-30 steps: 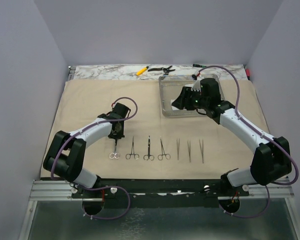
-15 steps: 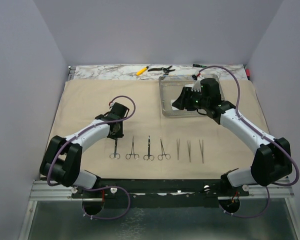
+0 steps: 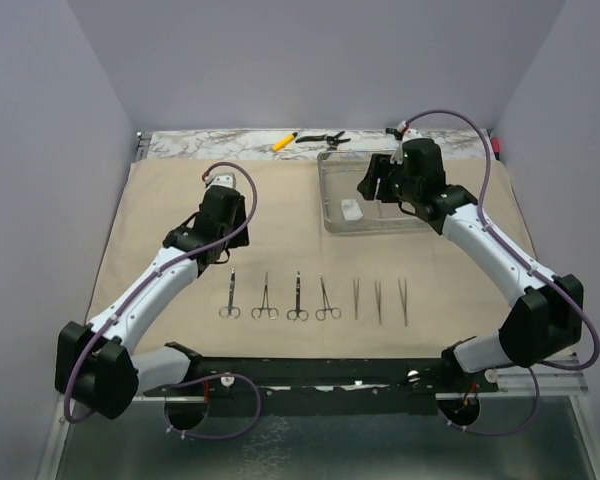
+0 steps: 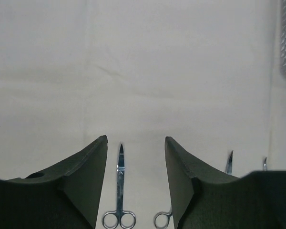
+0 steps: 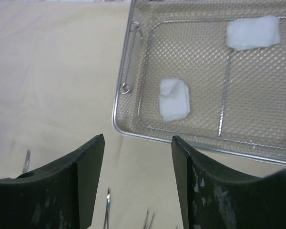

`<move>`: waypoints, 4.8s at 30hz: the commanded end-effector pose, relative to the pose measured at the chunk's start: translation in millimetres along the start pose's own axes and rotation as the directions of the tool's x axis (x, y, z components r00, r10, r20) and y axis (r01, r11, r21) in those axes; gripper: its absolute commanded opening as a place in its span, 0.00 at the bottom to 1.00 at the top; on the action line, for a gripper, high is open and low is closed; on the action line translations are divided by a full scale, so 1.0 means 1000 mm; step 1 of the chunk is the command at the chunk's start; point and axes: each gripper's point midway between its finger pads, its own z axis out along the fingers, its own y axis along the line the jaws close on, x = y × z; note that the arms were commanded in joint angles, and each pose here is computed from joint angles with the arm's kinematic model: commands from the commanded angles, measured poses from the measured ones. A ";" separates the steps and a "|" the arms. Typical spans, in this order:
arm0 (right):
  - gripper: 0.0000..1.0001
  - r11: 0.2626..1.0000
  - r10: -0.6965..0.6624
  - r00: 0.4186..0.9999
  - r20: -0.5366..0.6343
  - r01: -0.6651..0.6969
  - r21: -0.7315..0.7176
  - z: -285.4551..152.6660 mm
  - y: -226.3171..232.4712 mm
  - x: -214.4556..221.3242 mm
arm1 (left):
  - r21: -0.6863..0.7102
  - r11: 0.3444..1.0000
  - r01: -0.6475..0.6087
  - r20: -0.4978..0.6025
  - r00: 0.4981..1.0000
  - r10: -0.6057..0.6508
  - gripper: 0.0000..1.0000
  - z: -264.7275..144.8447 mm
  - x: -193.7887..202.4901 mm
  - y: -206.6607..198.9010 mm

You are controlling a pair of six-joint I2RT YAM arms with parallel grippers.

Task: Open and lay out the surgical kit
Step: Place the medical item in the surgical kit, then pick up the medical item from the container, then place the medical item in the surgical kit.

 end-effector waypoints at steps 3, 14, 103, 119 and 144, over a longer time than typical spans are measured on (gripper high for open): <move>0.63 0.948 -0.124 0.991 -0.042 0.131 0.289 0.031 -0.059 -0.018 | 0.073 0.996 0.057 0.299 0.951 -0.076 0.54 -0.036 -0.070 -0.005; 0.59 0.963 -0.263 0.933 -0.247 0.271 -0.002 0.111 -0.034 0.020 | 0.169 0.983 0.072 0.406 0.904 -0.136 0.54 -0.041 -0.092 -0.020; 0.01 0.891 0.111 0.993 0.047 -0.078 -0.448 0.072 0.200 0.018 | 0.417 0.898 0.141 0.670 0.620 -0.408 0.54 -0.224 -0.129 0.019; 0.01 0.989 -0.134 0.991 0.017 0.135 -0.052 0.153 0.161 0.101 | 0.473 0.881 0.015 0.676 0.634 -0.374 0.55 -0.263 -0.116 0.012; 0.38 0.984 -0.175 0.970 -0.166 0.180 0.011 0.183 0.086 0.116 | 0.356 0.930 0.092 0.608 0.733 -0.305 0.56 -0.197 -0.118 0.008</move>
